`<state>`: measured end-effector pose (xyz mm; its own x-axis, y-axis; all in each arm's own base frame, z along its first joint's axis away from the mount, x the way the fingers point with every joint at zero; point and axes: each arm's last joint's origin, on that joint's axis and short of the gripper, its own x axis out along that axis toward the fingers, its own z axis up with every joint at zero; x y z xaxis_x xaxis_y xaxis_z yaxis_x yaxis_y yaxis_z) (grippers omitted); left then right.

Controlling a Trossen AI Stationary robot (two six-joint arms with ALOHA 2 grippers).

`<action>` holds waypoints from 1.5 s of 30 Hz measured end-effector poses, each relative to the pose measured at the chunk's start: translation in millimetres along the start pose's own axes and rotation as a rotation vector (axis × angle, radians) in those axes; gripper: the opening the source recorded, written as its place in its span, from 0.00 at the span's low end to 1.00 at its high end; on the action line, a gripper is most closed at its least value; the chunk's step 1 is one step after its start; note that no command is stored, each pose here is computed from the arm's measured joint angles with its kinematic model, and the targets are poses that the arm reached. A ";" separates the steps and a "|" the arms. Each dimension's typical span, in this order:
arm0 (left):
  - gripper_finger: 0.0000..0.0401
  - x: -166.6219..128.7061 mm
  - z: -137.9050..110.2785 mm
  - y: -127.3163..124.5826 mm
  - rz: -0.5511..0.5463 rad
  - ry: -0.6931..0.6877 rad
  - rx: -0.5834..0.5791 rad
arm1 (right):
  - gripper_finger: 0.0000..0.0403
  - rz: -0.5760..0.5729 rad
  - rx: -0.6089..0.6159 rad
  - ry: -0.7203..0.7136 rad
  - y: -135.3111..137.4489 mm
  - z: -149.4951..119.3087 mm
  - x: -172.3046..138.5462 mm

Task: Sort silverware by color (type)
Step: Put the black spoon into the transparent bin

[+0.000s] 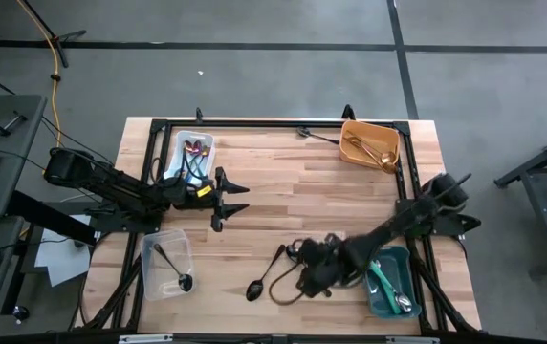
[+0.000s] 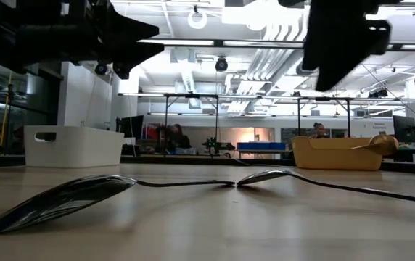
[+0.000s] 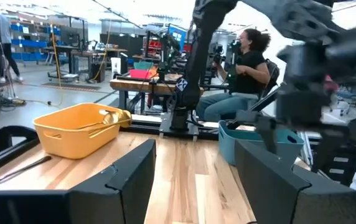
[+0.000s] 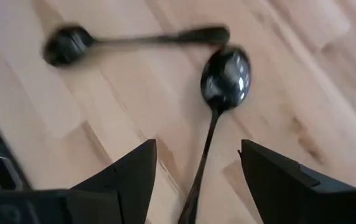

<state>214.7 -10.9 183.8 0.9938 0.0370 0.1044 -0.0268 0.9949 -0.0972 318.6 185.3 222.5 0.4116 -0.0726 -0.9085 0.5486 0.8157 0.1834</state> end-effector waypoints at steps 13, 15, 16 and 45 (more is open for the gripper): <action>0.53 0.0 -1.6 0.2 0.001 0.016 -0.005 | 0.56 -0.178 -0.012 0.238 8.4 -4.3 66.6; 0.53 0.0 -1.8 0.2 0.002 0.019 -0.005 | 0.56 -0.174 -0.014 0.266 5.3 -5.7 71.6; 0.53 0.0 -1.8 0.2 0.001 0.019 -0.005 | 0.56 -0.173 -0.012 0.278 3.8 -6.6 73.2; 0.53 -0.1 -4.2 0.4 0.003 0.043 -0.002 | 0.05 -0.120 -0.040 0.349 -6.4 -13.4 87.1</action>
<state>215.1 -10.9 179.6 0.9975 0.0360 0.0613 -0.0297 0.9946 -0.0998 341.1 181.4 137.2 0.0694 0.0259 -0.9973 0.5464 0.8354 0.0598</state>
